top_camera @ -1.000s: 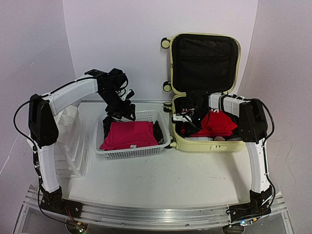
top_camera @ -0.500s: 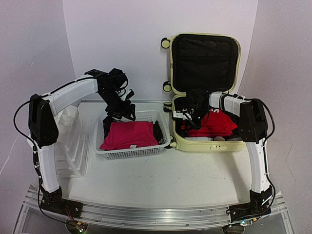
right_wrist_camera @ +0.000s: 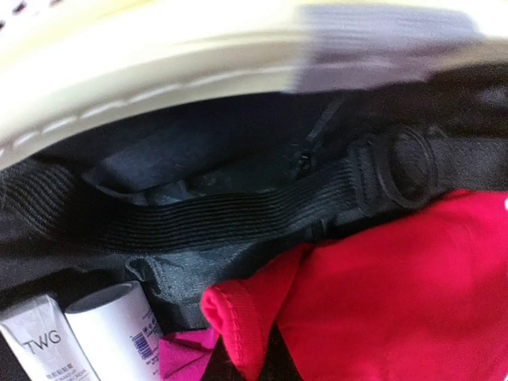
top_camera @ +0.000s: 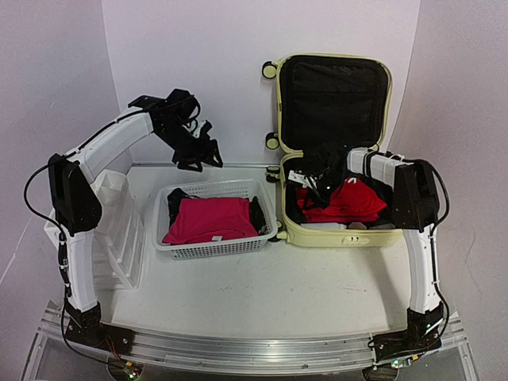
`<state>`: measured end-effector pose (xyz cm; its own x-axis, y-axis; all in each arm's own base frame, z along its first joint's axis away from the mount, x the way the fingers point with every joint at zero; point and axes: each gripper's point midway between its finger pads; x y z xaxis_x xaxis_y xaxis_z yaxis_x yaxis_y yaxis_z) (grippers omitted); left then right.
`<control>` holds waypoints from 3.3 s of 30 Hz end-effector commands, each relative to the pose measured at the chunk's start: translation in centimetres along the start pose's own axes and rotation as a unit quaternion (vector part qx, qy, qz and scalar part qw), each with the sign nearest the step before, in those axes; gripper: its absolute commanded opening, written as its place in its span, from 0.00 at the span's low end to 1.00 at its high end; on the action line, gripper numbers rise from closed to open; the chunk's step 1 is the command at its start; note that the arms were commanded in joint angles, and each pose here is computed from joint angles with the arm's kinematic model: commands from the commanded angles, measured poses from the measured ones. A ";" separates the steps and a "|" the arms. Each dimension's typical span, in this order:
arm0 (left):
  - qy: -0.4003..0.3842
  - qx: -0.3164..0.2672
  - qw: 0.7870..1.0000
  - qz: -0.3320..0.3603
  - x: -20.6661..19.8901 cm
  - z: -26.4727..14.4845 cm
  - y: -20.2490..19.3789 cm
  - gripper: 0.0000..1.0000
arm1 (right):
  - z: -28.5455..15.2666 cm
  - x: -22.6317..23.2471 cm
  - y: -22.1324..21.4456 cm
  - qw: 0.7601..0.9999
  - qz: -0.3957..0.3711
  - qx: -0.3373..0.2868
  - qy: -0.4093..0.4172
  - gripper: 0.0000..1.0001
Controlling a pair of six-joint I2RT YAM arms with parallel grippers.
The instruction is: Open, take out, and arrange the luggage
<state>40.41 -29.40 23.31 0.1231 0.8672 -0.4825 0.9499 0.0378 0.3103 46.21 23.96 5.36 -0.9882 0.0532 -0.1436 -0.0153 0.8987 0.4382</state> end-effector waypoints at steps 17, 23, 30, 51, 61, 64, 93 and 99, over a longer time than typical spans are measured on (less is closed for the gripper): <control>-0.224 0.127 0.785 -0.563 -12.9 7.3 2.6 0.79 | -8.7 -2.2 4.4 0.989 0.089 -0.088 -0.084 0.00; -0.261 0.136 0.758 -0.582 -18.6 10.6 2.1 0.80 | -10.0 -1.1 4.9 0.988 0.074 -0.102 -0.085 0.00; -0.268 0.125 0.739 -0.605 -20.7 14.4 1.4 0.82 | -10.7 0.0 5.4 0.987 0.072 -0.121 -0.079 0.00; -0.227 0.128 0.759 -0.597 -21.1 20.0 -2.6 0.78 | -12.3 2.0 7.3 0.981 0.071 -0.161 -0.084 0.00; -0.207 0.121 0.775 -0.585 -20.0 20.8 -3.4 0.60 | -12.3 3.4 8.2 0.983 0.055 -0.156 -0.085 0.00; -0.211 0.116 0.782 -0.574 -19.9 20.6 -3.0 0.46 | -12.4 3.7 8.2 0.983 0.056 -0.156 -0.084 0.00; -0.259 -0.007 0.936 -0.239 -20.6 6.5 0.2 0.00 | -23.5 3.7 3.9 0.902 0.344 -0.148 -0.216 0.98; -0.225 -0.018 0.950 -0.217 -17.8 4.4 -0.5 0.00 | -23.2 4.2 4.2 0.904 0.345 -0.156 -0.199 0.98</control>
<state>39.18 -50.37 22.35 -0.2946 0.4645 -0.8351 0.9193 0.3764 -0.1150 39.12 17.60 25.80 -0.6467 0.7618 -0.0382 0.4946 0.4570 0.7393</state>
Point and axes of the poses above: each gripper's point midway between its finger pads, its own z axis out along the fingers, its own x axis along the line the jaws close on, y = z × x, and after that the axes turned 14 degrees about -z, right-handed
